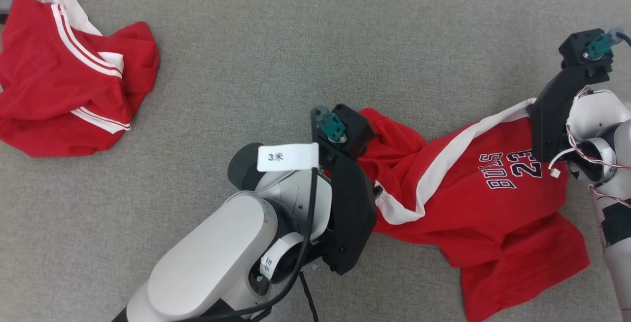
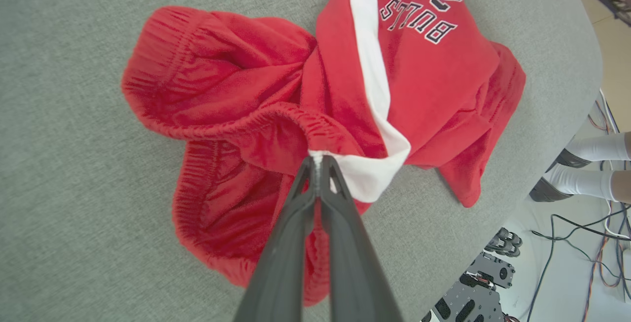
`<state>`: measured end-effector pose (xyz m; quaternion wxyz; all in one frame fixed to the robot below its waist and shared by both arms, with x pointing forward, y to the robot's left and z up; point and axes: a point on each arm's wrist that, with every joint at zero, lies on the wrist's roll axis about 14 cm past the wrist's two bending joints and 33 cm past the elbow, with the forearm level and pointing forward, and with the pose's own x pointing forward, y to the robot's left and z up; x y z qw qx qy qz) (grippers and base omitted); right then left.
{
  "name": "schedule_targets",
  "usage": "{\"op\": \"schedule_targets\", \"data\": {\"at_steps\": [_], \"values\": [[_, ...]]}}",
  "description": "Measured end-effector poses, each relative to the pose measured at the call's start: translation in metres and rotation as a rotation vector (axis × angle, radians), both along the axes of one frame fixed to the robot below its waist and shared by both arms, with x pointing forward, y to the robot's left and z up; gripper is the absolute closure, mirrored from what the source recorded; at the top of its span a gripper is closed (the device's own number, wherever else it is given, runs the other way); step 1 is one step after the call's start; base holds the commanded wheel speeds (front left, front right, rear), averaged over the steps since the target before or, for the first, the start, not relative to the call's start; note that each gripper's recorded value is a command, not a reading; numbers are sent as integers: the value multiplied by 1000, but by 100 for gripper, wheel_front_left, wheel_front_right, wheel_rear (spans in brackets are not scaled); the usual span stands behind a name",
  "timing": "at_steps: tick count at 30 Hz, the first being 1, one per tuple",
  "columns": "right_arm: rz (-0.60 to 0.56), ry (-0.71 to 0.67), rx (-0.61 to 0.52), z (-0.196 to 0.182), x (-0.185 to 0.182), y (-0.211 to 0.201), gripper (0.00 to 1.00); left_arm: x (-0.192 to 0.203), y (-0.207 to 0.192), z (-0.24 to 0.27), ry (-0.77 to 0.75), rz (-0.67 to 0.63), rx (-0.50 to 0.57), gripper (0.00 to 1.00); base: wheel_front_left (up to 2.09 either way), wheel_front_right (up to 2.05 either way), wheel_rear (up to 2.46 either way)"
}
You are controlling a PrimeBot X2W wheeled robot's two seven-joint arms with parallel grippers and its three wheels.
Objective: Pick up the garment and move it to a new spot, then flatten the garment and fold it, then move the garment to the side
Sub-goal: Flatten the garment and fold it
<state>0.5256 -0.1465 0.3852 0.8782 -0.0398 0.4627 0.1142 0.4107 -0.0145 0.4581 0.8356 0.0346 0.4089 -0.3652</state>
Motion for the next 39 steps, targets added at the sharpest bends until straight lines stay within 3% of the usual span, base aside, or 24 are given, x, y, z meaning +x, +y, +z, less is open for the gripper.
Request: {"op": "schedule_targets", "data": {"at_steps": [8, 25, 31, 34, 39], "values": [[-14, -99, 26, 22, 8, -8, 100, 17, 0, 21, -87, 70, -83, 100, 0, 0, 0], [-106, -503, 119, 118, 31, -32, 100, 96, 37, 126, -505, 444, -391, 100, 0, 0, 0], [-95, -664, 232, 166, 43, -18, 100, 121, 37, 171, -592, 493, -552, 100, 0, 0, 0], [-75, -721, 361, 187, 51, 4, 100, 137, 36, 191, -653, 510, -618, 100, 0, 0, 0], [-63, -880, 391, 226, 74, 1, 100, 167, 32, 210, -724, 537, -697, 100, 0, 0, 0]]}}
